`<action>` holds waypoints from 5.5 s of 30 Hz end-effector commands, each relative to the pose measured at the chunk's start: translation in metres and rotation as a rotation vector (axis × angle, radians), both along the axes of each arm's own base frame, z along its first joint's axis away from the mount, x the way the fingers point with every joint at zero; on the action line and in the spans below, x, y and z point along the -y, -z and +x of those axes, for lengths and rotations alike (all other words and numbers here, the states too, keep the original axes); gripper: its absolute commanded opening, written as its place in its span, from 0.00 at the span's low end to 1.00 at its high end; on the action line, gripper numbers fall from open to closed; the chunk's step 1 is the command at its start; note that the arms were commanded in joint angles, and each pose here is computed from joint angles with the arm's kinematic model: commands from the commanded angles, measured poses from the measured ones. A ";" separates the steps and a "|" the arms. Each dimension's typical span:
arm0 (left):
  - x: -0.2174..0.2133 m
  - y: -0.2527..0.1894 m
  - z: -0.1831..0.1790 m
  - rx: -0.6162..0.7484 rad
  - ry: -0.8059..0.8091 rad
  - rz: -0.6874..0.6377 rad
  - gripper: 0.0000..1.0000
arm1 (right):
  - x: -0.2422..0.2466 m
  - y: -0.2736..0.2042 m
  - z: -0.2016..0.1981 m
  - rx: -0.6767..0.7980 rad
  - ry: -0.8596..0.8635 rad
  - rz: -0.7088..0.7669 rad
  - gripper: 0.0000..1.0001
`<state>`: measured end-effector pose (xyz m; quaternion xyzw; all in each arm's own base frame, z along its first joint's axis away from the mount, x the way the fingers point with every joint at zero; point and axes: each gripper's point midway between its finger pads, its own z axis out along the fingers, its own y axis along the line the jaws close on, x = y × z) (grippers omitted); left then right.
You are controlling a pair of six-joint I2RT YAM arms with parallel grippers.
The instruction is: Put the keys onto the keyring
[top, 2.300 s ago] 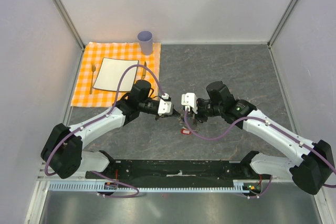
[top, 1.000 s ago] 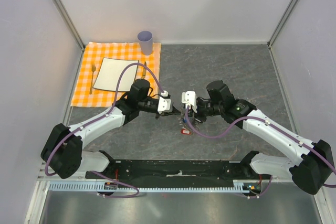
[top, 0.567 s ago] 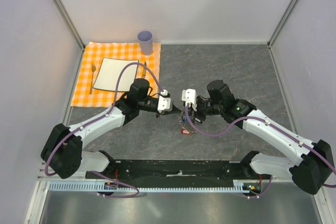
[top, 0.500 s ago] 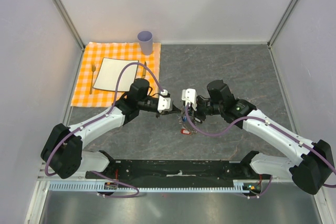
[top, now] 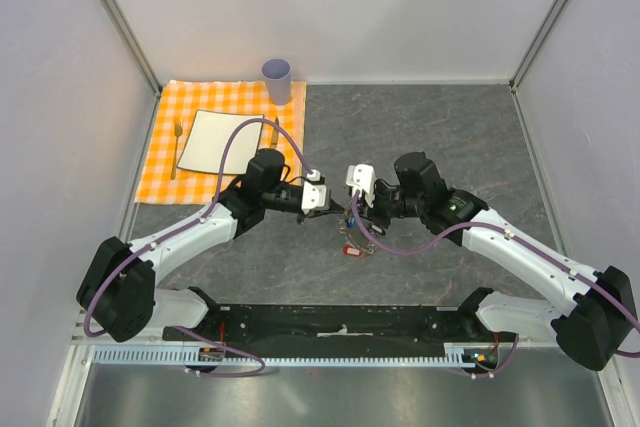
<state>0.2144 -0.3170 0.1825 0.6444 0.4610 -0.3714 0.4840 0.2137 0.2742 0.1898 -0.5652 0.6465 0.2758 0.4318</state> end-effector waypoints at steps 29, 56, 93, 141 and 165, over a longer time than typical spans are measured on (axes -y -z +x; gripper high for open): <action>0.014 -0.024 -0.020 0.049 0.087 -0.024 0.02 | -0.019 -0.042 0.015 0.059 0.043 0.165 0.03; -0.003 -0.004 -0.002 0.010 -0.110 -0.036 0.02 | 0.068 -0.005 0.039 -0.091 0.545 0.050 0.38; -0.040 0.014 0.018 -0.082 -0.454 -0.036 0.02 | 0.156 0.149 0.047 -0.806 1.128 -0.171 0.33; -0.036 0.014 0.015 -0.098 -0.425 -0.037 0.02 | 0.160 0.075 0.040 -0.654 1.088 -0.052 0.00; -0.037 0.016 0.014 -0.096 -0.424 -0.020 0.02 | 0.178 0.150 0.095 -0.746 1.267 -0.350 0.02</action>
